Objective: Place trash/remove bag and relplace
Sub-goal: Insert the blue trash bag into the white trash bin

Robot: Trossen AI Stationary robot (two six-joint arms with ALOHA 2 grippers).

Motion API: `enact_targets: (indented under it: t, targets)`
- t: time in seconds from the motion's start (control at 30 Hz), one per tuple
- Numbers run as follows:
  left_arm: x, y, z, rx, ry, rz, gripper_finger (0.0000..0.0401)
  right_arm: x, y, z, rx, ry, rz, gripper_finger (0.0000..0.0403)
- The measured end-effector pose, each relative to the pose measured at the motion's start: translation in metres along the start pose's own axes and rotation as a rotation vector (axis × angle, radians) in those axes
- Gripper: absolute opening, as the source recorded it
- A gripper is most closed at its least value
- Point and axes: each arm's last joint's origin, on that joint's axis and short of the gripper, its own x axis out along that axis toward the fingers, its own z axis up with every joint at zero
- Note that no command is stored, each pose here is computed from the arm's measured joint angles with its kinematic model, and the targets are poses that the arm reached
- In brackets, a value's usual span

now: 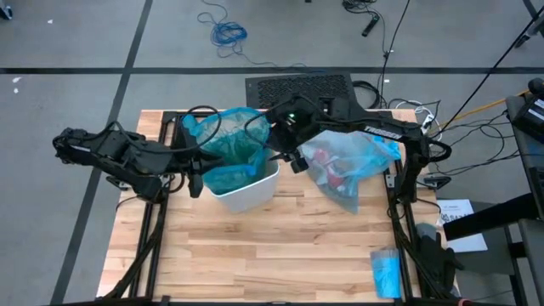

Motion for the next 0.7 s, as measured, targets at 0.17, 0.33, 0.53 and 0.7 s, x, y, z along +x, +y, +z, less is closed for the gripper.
enact_targets:
  t: [0.17, 0.33, 0.53, 0.7]
  targets:
    - [0.000, 0.000, -0.001, 0.005, 0.008, 0.004, 0.0068, 0.000, -0.001, 0.003, -0.012, -0.021, -0.029, 0.0164]
    - [0.000, 0.001, -0.001, 0.014, 0.009, 0.005, 0.0068, -0.004, -0.004, 0.007, -0.023, -0.058, -0.068, 0.0164]
    - [0.000, 0.001, -0.001, 0.014, 0.011, 0.005, 0.0068, 0.010, -0.005, 0.003, -0.011, -0.020, -0.038, 0.0163]
    - [0.000, 0.000, -0.001, 0.013, 0.011, 0.004, 0.0068, 0.025, -0.008, -0.001, 0.020, 0.002, -0.027, 0.0130]
